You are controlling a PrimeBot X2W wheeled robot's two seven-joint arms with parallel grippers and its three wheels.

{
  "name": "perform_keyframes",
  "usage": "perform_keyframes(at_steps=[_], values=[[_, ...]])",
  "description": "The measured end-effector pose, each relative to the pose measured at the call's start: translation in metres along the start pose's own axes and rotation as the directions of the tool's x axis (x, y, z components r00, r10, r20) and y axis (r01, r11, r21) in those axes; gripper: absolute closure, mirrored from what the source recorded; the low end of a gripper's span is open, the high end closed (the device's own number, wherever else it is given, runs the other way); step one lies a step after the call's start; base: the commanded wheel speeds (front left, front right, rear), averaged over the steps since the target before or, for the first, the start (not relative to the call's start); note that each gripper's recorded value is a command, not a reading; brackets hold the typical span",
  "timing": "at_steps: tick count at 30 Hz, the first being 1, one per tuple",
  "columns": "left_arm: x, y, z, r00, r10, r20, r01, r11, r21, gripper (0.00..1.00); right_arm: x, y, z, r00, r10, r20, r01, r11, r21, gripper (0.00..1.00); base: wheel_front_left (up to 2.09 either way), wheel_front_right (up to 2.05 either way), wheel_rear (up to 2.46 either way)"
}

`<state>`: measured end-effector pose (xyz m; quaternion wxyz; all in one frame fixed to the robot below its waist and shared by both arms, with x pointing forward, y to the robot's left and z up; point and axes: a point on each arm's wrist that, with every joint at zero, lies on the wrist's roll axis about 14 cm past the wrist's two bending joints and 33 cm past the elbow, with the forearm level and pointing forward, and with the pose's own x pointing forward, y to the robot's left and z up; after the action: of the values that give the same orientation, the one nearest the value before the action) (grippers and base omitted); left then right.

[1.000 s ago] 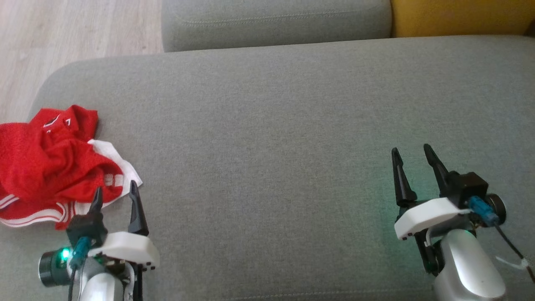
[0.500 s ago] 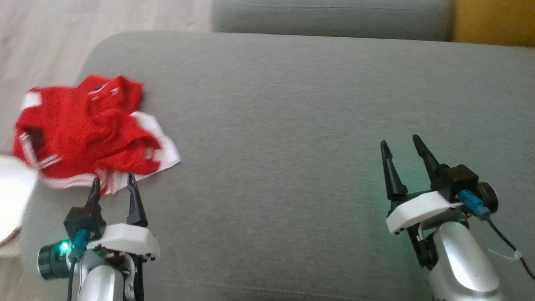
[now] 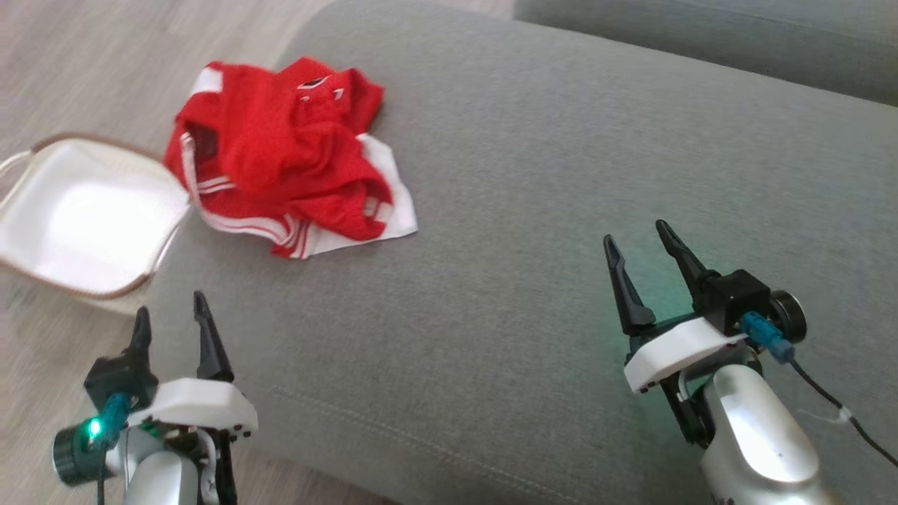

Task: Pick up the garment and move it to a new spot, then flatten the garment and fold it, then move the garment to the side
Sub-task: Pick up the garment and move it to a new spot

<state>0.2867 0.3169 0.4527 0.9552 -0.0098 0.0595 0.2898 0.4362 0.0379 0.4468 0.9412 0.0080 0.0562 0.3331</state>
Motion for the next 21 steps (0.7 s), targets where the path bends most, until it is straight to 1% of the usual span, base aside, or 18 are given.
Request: perform_keyframes(at_steps=[4,11,15,17,18,21], values=[[-0.006,0.015,-0.009,0.998,0.052,-0.032,-0.052,0.999,-0.002,0.0,0.012,0.012,-0.004,0.999,0.045,-0.004,-0.045,0.999,0.006,0.0,0.0,0.0,0.0],[0.008,0.019,-0.017,0.994,0.085,-0.069,-0.086,0.996,-0.013,0.0,0.028,0.003,-0.009,0.997,0.073,0.003,-0.073,0.997,-0.008,0.0,0.0,0.0,0.0],[0.036,0.008,-0.01,0.997,0.06,-0.054,-0.062,0.998,-0.029,0.0,0.036,-0.011,-0.012,0.998,0.065,0.012,-0.065,0.998,-0.008,0.0,0.0,0.0,0.0],[0.053,-0.002,-0.004,0.999,0.038,-0.037,-0.039,0.999,-0.032,0.0,0.04,-0.021,-0.015,0.998,0.058,0.017,-0.057,0.998,-0.011,0.0,0.0,0.0,0.0],[0.07,-0.01,0.0,0.999,0.02,-0.025,-0.021,0.999,-0.029,0.0,0.043,-0.029,-0.017,0.998,0.052,0.021,-0.051,0.999,-0.014,0.0,0.0,0.0,0.0],[0.095,-0.025,0.001,1.0,-0.018,-0.024,0.017,0.999,-0.027,0.0,0.046,-0.042,-0.023,0.999,0.039,0.023,-0.039,0.999,-0.014,0.0,0.0,0.0,0.0]])
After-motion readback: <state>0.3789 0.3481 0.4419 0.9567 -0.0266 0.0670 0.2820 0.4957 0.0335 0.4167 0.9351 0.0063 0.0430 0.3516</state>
